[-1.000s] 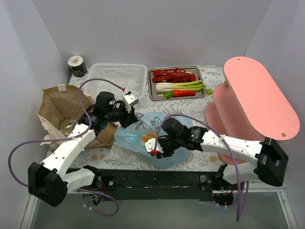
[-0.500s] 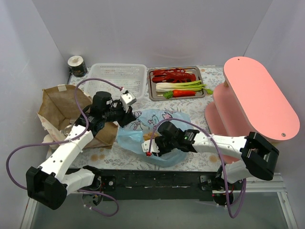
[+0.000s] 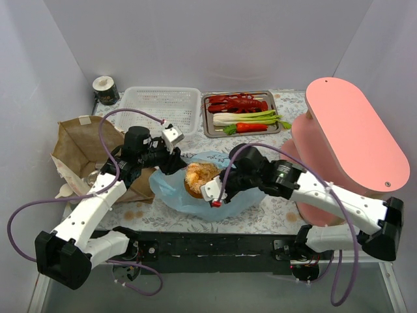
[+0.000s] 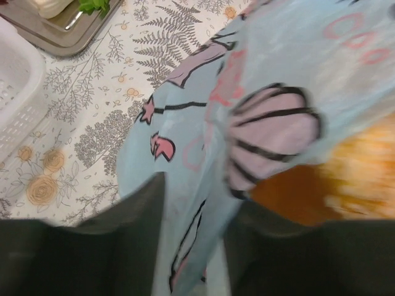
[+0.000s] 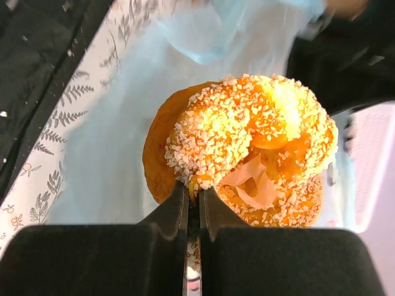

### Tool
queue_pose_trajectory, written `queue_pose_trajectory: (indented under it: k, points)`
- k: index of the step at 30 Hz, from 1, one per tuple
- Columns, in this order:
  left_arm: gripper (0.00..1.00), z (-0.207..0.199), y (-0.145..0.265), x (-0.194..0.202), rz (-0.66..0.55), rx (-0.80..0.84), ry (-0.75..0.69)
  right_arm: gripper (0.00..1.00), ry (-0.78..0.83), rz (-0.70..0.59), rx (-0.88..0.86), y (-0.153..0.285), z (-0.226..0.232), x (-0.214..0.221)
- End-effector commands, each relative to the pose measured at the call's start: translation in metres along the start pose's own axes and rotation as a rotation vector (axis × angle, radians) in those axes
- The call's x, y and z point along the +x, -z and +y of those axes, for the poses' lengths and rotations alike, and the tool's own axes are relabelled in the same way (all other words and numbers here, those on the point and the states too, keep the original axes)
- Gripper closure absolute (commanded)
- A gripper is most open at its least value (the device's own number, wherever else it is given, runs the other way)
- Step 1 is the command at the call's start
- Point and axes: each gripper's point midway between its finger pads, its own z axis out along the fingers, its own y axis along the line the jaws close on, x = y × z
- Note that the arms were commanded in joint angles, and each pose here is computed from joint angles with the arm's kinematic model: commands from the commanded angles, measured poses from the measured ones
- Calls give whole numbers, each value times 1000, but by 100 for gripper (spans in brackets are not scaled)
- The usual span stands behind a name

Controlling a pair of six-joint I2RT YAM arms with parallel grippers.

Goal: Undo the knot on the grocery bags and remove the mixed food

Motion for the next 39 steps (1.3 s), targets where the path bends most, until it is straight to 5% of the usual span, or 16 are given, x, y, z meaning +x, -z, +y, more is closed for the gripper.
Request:
queue_pose_trajectory:
  k: [1,11,16,20,28,33,39]
  points:
    - [50,11,-2,-22,-43,-32,-4,99,117,-104,-49,43,11,-37]
    - [14,24,12,-78,-105,-96,14,99,167,-152,275,110,-69,-91]
    - [11,12,22,-111,-150,-39,33,99,111,-166,522,144,-144,-105]
    - [11,24,20,-134,-165,-68,32,99,45,-133,689,161,-193,-70]
    - [9,53,23,-217,-293,-151,-1,99,85,-5,742,143,-232,19]
    - [12,65,3,-239,-326,-114,26,99,166,89,665,114,-221,69]
    - [13,83,-45,-226,-257,-35,87,99,243,66,657,96,-207,79]
